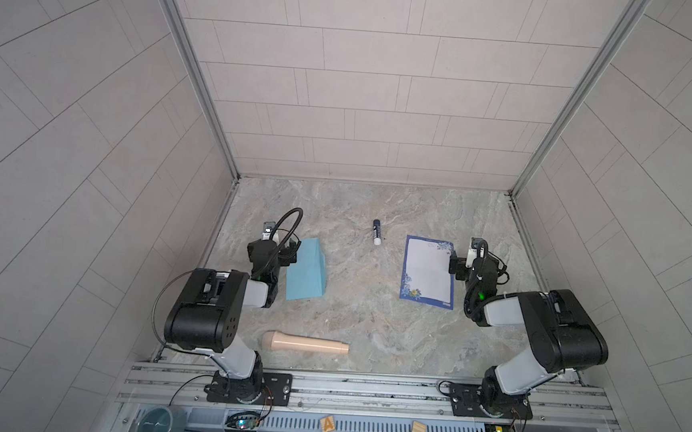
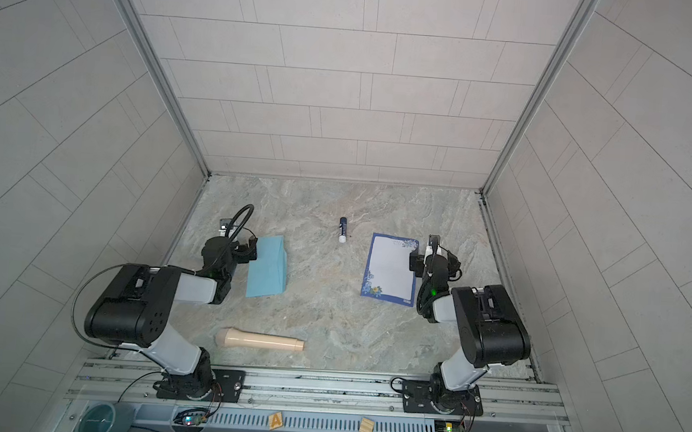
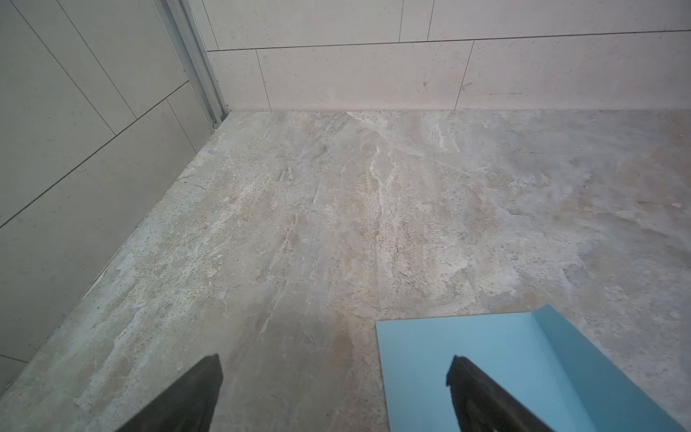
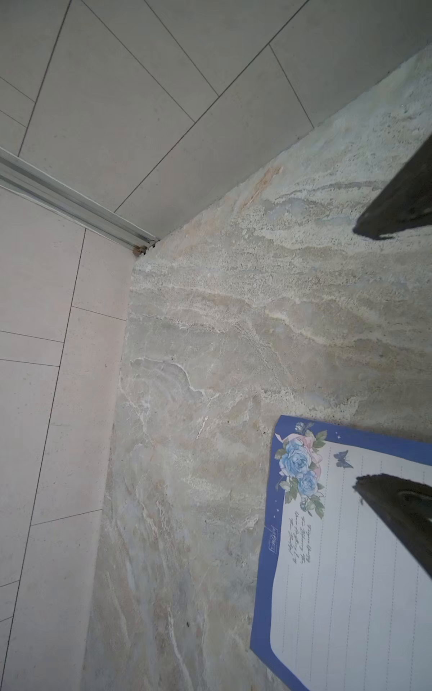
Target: Place the letter into the envelope and seal it
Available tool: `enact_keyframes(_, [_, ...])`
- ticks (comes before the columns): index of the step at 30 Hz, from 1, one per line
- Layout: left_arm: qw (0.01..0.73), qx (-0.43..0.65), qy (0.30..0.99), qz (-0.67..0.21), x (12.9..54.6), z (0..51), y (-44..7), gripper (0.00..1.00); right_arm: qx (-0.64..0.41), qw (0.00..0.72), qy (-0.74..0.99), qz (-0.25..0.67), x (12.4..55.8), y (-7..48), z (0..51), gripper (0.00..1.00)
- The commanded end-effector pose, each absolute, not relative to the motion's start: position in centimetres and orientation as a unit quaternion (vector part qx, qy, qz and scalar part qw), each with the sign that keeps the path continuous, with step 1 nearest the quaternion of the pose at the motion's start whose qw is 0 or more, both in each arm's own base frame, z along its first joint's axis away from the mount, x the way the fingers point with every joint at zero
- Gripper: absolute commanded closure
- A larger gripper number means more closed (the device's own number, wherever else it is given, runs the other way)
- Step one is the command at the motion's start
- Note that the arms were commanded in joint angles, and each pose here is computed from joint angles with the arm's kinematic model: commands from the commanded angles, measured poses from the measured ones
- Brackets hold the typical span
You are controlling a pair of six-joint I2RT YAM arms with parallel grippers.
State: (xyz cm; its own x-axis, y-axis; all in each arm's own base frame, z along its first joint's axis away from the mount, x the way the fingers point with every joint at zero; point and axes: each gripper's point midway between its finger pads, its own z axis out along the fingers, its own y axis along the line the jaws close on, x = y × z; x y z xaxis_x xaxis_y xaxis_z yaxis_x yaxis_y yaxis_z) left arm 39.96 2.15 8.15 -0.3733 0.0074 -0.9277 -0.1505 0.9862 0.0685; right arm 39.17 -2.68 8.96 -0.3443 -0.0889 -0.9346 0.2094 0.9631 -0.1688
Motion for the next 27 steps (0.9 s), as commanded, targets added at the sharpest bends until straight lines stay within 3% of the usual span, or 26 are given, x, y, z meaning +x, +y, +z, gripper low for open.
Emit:
enact_keyframes(1, [0.565, -0.047, 0.821, 0.07, 39.85, 8.59, 2.25, 0.0, 0.036, 0.574, 0.807, -0.135, 39.02, -2.71, 9.19, 0.01])
enact_keyframes(27, [0.564, -0.047, 0.821, 0.072, 39.9, 8.57, 2.28, 0.0, 0.036, 0.572, 0.809, -0.128, 39.17, -2.72, 9.11, 0.0])
